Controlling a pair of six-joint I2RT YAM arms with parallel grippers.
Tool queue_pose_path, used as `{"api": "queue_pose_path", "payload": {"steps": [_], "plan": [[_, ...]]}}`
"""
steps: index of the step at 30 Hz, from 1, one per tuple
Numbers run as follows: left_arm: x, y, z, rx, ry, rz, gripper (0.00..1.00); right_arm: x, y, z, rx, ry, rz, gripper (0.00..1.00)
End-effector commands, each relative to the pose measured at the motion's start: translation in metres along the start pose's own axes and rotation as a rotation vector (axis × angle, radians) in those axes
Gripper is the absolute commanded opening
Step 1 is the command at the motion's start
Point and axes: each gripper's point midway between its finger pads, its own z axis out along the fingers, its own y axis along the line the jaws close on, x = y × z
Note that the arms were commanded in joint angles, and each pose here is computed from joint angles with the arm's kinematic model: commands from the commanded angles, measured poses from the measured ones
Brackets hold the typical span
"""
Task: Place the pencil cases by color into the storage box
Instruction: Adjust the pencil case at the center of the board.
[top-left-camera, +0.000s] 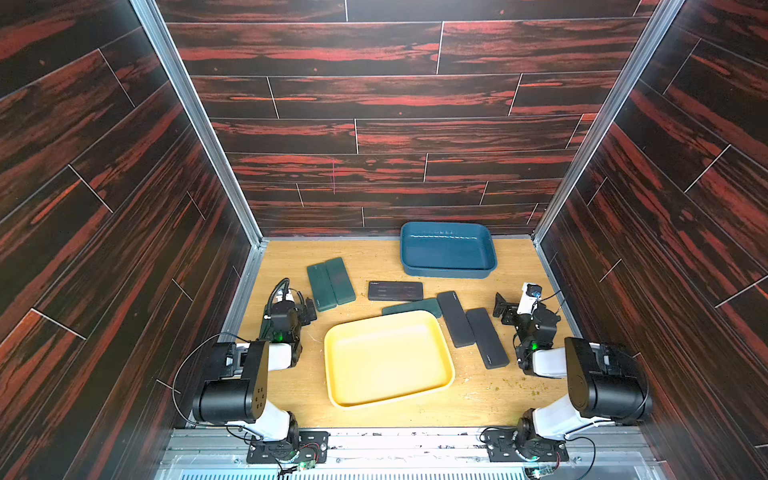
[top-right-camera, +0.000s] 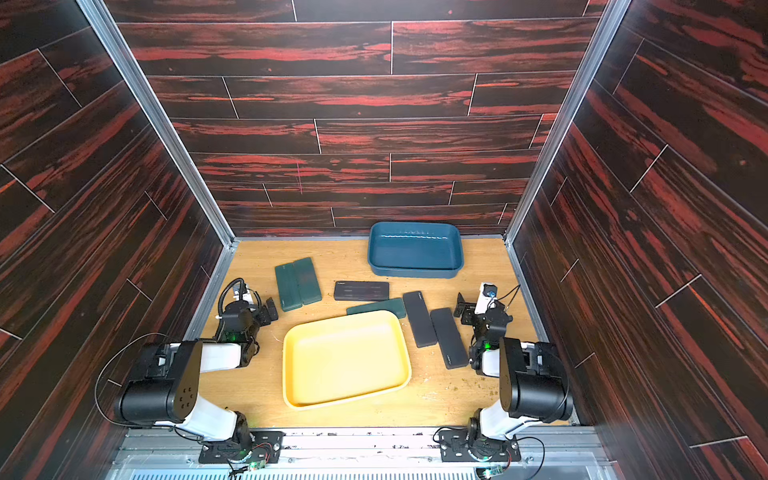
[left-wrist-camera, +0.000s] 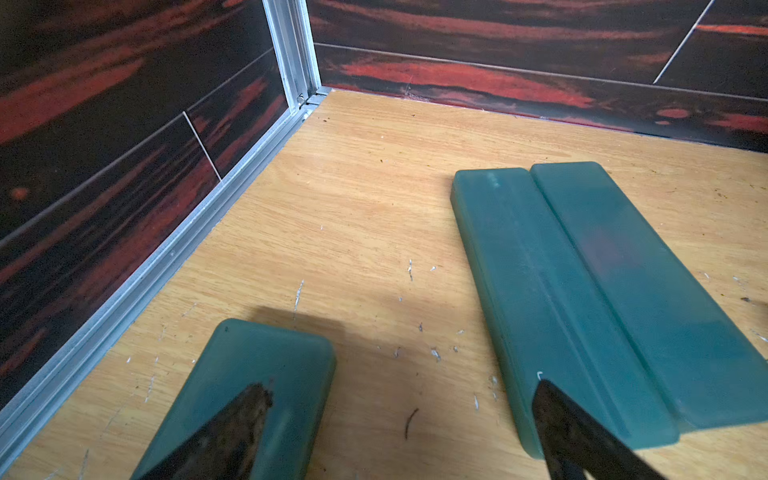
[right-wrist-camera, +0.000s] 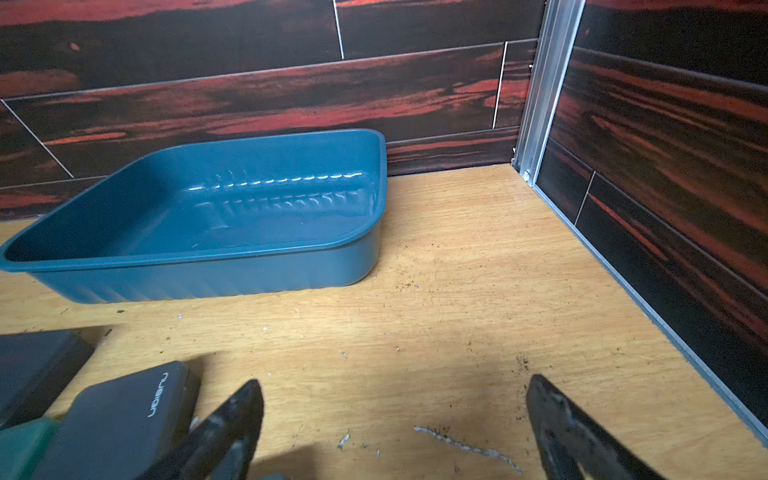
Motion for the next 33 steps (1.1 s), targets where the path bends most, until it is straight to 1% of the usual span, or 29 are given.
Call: {"api": "queue_pose_path", "payload": {"steps": [1,33], "plan": [[-0.0113,-0.0014,-0.0007,0.000,-0.030,0.004,1.00,0.0012,0.0015,-0.0007,-0.001,-0.002,0.008,0.99],[-0.0109,0.0008,0.0005,-0.012,-0.020,-0.006,1.00,0.0011,0.0015,-0.0002,-0.002,-0.001,0.010,0.99]]}}
